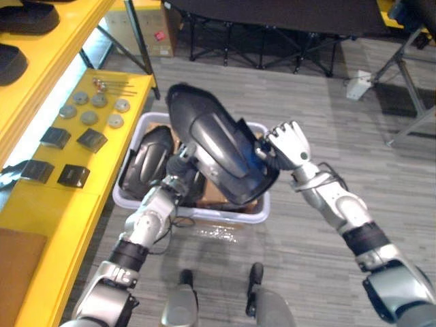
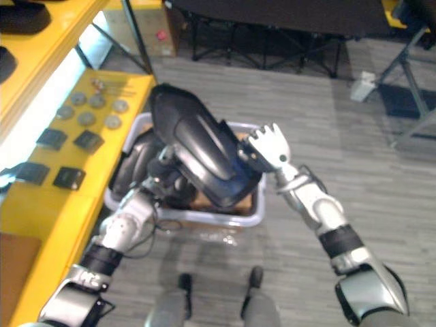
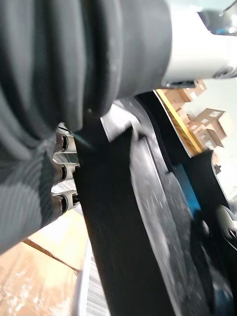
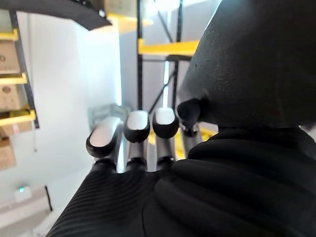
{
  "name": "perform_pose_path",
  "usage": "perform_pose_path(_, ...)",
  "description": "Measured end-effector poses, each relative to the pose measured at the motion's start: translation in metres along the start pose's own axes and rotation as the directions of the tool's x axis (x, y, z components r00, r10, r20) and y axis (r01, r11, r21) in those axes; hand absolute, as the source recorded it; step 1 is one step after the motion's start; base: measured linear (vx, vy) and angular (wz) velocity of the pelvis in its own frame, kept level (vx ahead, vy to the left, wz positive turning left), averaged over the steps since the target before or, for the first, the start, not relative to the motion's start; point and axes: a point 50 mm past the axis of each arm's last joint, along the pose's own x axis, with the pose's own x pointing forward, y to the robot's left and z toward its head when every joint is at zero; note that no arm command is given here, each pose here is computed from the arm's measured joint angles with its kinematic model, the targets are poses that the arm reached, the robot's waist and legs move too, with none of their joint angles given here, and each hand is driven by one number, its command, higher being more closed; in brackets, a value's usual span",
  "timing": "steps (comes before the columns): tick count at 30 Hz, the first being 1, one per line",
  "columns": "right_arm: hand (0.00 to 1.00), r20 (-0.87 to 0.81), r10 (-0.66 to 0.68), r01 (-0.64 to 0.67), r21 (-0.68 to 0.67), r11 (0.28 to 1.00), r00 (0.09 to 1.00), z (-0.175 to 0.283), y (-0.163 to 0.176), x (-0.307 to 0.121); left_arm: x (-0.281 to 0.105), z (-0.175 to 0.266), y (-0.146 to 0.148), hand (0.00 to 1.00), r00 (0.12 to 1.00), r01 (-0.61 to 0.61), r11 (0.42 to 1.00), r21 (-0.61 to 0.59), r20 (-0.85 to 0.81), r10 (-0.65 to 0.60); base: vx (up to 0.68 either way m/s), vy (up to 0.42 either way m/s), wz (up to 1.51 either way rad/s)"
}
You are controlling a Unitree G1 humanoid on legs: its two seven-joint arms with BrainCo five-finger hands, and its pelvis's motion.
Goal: Walk over and take plastic housings, then place them on the shelf
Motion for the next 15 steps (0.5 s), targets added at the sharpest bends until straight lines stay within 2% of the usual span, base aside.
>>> perform_pose_path(8,1.00,-0.035,0.012,-0.012,0.013,1.000,0.999,-0.003,0.003,-0.002,-0.004,-0.018,0.000,0.00,0.995,0.001,0.986,0.169,-0.094,0.015,0.00,0.000,0.00)
perform_pose_path(15,1.00,-0.023,0.033,-0.033,0.017,0.999,0.999,-0.001,0.006,-0.004,-0.007,-0.027,0.000,0.00,0.988,0.007,0.973,0.231,-0.149,0.028,0.00,0.000,0.00)
